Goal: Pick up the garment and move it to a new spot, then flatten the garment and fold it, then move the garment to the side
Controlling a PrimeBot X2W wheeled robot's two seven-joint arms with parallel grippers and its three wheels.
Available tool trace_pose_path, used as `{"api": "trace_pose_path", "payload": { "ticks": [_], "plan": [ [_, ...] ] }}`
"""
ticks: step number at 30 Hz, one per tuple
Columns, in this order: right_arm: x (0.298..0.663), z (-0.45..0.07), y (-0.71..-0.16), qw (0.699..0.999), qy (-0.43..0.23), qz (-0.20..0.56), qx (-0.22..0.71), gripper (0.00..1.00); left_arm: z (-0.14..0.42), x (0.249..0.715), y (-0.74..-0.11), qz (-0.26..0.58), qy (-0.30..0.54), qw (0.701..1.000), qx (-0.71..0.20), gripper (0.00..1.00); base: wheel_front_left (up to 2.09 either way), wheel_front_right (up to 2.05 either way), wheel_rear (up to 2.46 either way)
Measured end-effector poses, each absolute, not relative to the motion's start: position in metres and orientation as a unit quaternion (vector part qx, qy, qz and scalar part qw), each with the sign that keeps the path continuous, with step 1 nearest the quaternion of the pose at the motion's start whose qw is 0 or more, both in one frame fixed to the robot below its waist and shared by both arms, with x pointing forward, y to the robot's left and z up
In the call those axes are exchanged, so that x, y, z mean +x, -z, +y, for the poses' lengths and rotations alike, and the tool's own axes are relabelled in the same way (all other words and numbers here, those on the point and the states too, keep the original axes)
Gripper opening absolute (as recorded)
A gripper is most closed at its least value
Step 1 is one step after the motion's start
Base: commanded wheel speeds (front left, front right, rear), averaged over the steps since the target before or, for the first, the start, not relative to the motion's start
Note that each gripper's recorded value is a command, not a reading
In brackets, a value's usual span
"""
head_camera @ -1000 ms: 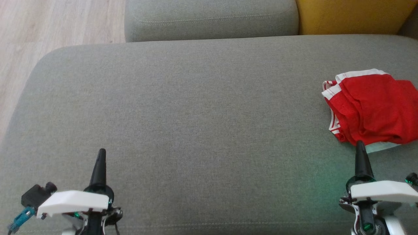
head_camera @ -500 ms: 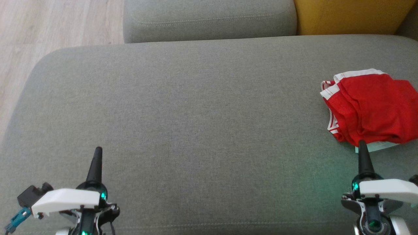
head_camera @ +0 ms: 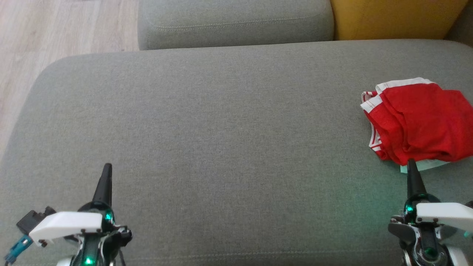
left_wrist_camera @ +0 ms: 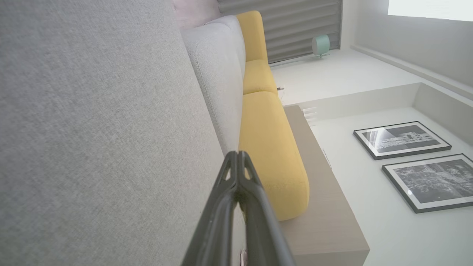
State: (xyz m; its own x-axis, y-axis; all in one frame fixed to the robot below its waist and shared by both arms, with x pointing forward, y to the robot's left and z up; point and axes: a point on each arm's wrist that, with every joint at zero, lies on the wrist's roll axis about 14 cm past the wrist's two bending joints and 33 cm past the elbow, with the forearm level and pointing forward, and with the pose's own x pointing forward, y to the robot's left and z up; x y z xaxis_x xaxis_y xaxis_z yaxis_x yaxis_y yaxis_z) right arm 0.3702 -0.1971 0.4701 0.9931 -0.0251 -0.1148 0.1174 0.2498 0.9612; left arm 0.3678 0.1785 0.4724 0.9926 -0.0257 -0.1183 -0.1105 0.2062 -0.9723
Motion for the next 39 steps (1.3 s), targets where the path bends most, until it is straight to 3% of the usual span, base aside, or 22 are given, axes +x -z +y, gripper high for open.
{"api": "trace_pose_path", "payload": {
  "ticks": [23, 39],
  "plan": [
    [0.3727, -0.2034, -0.4775, 0.704, 0.040, 0.022, 0.709, 0.00, 0.1868, 0.3720, -0.4745, 0.044, -0.027, 0.704, -0.708, 0.00, 0.00, 0.00, 0.00],
    [0.3725, -0.2050, -0.4770, 0.701, 0.043, 0.020, 0.711, 0.00, 0.1871, 0.3721, -0.4745, 0.044, -0.027, 0.702, -0.710, 0.00, 0.00, 0.00, 0.00]
  ]
}}
